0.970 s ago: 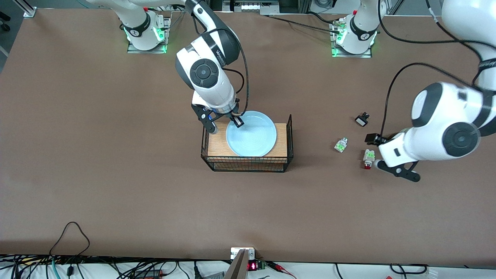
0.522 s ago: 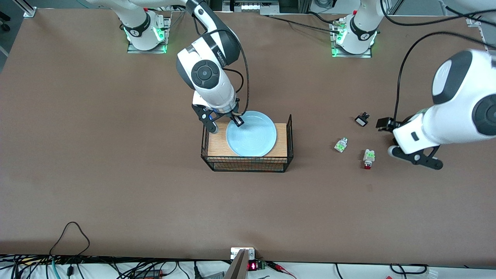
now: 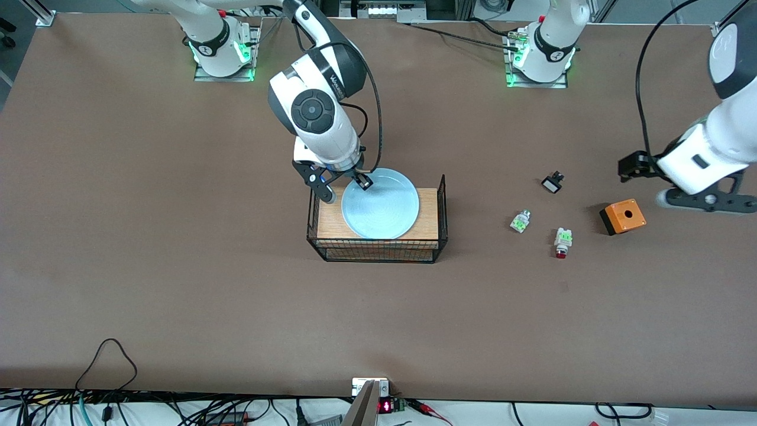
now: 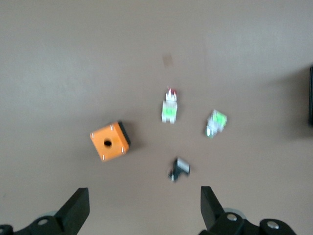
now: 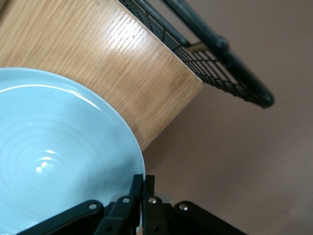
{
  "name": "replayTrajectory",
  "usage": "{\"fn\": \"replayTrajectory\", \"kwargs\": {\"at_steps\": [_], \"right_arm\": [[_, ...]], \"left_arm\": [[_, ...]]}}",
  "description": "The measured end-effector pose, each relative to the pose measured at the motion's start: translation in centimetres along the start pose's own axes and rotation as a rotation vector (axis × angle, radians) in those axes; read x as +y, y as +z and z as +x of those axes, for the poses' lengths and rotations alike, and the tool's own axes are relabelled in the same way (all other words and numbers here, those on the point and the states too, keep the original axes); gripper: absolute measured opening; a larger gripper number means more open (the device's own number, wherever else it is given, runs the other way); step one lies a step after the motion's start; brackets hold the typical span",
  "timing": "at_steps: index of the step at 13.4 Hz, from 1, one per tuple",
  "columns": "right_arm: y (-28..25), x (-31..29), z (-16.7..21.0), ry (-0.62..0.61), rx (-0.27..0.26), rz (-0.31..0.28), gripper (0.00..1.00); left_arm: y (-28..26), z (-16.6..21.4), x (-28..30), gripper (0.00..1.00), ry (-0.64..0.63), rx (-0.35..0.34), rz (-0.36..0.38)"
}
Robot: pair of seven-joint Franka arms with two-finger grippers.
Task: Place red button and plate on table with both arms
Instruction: 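Grip the plate rim with the right gripper while the left gripper withdraws, then lift the plate out of the basket with the right gripper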
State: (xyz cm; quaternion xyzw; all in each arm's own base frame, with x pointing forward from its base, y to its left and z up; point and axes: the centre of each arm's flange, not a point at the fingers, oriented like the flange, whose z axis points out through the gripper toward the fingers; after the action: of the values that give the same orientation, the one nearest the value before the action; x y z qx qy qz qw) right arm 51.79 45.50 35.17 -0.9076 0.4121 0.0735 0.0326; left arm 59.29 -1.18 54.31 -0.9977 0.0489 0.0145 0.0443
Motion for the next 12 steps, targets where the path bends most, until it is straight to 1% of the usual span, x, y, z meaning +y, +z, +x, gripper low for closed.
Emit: {"fn": "replayTrajectory", "kwargs": {"at_steps": [1,2,3,5,8,10,11,12], "right_arm": [[-0.1,0.0,0.0,-0.007,0.0,0.002,0.03],[-0.6,0.0,-0.1,-0.01,0.0,0.008,0.03],[-1.6,0.1,-0.2,-0.012,-0.001,0.019,0.03],[-4.9,0.6,-0.7,-0.02,-0.006,0.041,0.03],[-11.3,2.1,-2.0,-0.039,-0.016,0.075,0.03],[-16.2,3.2,-2.8,-0.045,-0.044,0.109,0.03],[-18.7,3.8,-2.6,-0.04,-0.06,0.131,0.03],[-21.1,4.5,-1.7,-0.048,-0.064,0.153,0.03]], "left_arm": [[0.0,-0.7,-0.1,1.0,-0.007,0.041,-0.002],[-0.3,-1.6,0.2,1.0,-0.004,0.066,0.001],[-0.7,-2.5,0.5,1.0,-0.001,0.076,0.003],[-1.0,-3.7,0.4,1.0,-0.004,0.078,0.002],[-0.8,-4.0,0.4,1.0,-0.004,0.069,0.001],[-0.7,-4.1,0.7,1.0,0.0,0.052,-0.001],[-0.6,-4.2,0.8,1.0,0.002,0.047,-0.002],[-0.7,-4.2,0.9,1.0,0.004,0.044,-0.002]]}}
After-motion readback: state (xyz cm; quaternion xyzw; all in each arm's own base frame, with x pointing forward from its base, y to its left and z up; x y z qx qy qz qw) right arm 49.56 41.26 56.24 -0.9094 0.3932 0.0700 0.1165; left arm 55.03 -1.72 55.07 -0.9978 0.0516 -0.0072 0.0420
